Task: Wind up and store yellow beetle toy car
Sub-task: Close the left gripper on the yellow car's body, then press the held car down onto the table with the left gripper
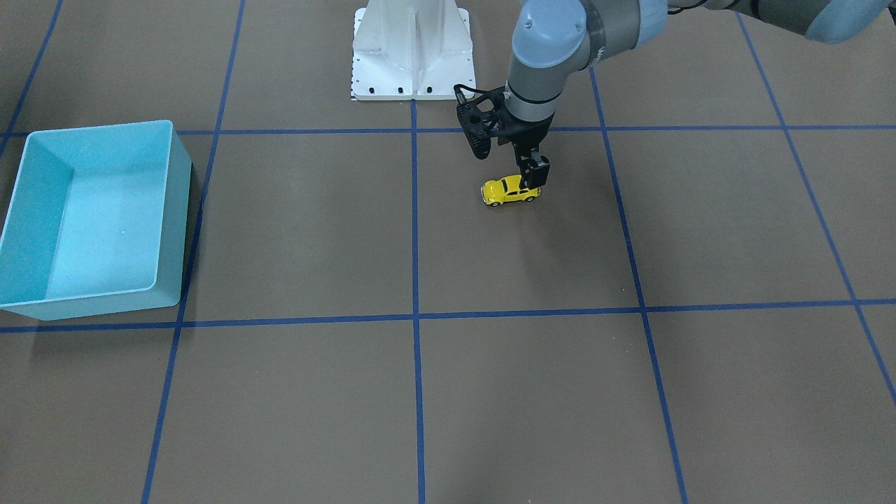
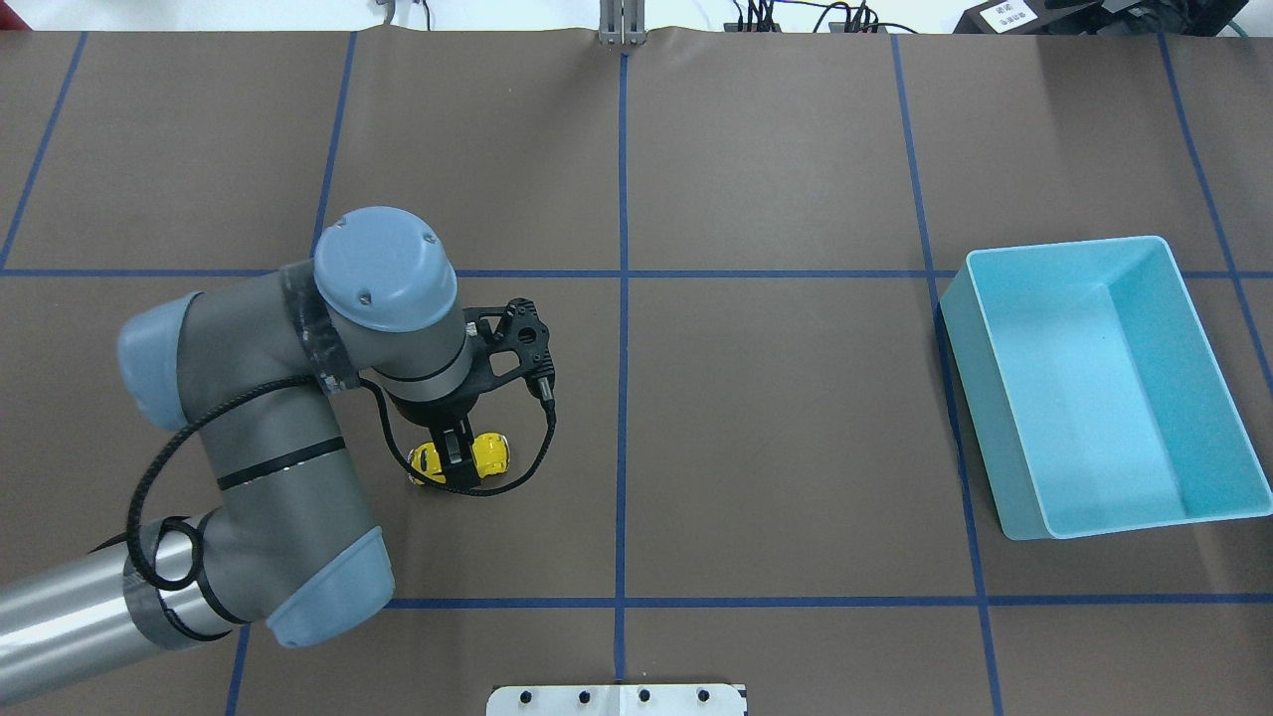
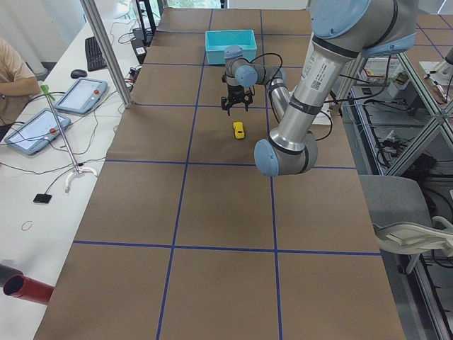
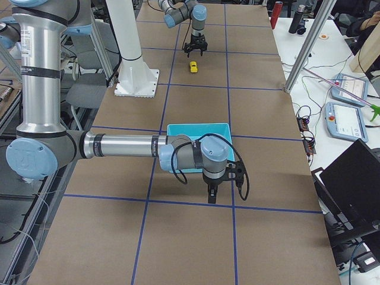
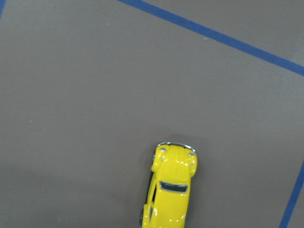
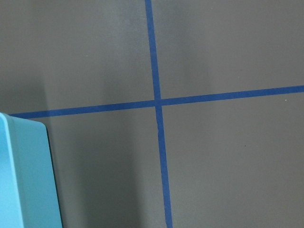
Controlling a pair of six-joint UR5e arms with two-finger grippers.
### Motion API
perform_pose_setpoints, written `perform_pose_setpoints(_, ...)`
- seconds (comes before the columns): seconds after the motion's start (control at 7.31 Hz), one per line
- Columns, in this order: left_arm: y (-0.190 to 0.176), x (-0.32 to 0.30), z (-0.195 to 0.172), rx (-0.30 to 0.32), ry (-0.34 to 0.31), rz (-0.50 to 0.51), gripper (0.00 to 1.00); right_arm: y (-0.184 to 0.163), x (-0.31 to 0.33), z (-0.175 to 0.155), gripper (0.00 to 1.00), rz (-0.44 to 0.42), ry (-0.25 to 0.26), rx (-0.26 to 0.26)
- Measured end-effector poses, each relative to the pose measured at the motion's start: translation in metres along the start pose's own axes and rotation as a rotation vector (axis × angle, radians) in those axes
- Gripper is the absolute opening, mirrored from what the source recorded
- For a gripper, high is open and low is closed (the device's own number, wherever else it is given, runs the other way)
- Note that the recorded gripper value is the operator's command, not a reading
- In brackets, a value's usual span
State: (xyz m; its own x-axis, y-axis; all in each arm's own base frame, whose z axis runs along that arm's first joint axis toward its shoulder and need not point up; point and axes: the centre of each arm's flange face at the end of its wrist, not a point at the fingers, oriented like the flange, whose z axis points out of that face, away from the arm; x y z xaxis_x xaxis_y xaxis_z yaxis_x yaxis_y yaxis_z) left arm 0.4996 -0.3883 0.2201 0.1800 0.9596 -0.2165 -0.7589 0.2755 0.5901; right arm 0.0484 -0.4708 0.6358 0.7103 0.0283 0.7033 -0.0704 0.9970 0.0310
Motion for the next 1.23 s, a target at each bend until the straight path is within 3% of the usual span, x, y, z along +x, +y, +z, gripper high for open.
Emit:
perform_pose_setpoints(0.41, -0.025, -0.004, 0.026, -0.180, -0.028, 0.250, 1.00, 0.011, 0.007, 0.007, 1.00, -0.008, 0.001, -0.017)
perform_pose_setpoints(0.82, -0.054, 0.004, 0.044, -0.240, -0.055, 0.191, 0.96, 0.013, 0.011, 0.010, 1.00, -0.003, 0.002, -0.024)
perform_pose_setpoints(1.23, -0.059, 0.012, 0.064, -0.276, -0.068, 0.182, 0.71, 0.013, 0.010, 0.008, 1.00, -0.004, 0.001, -0.021)
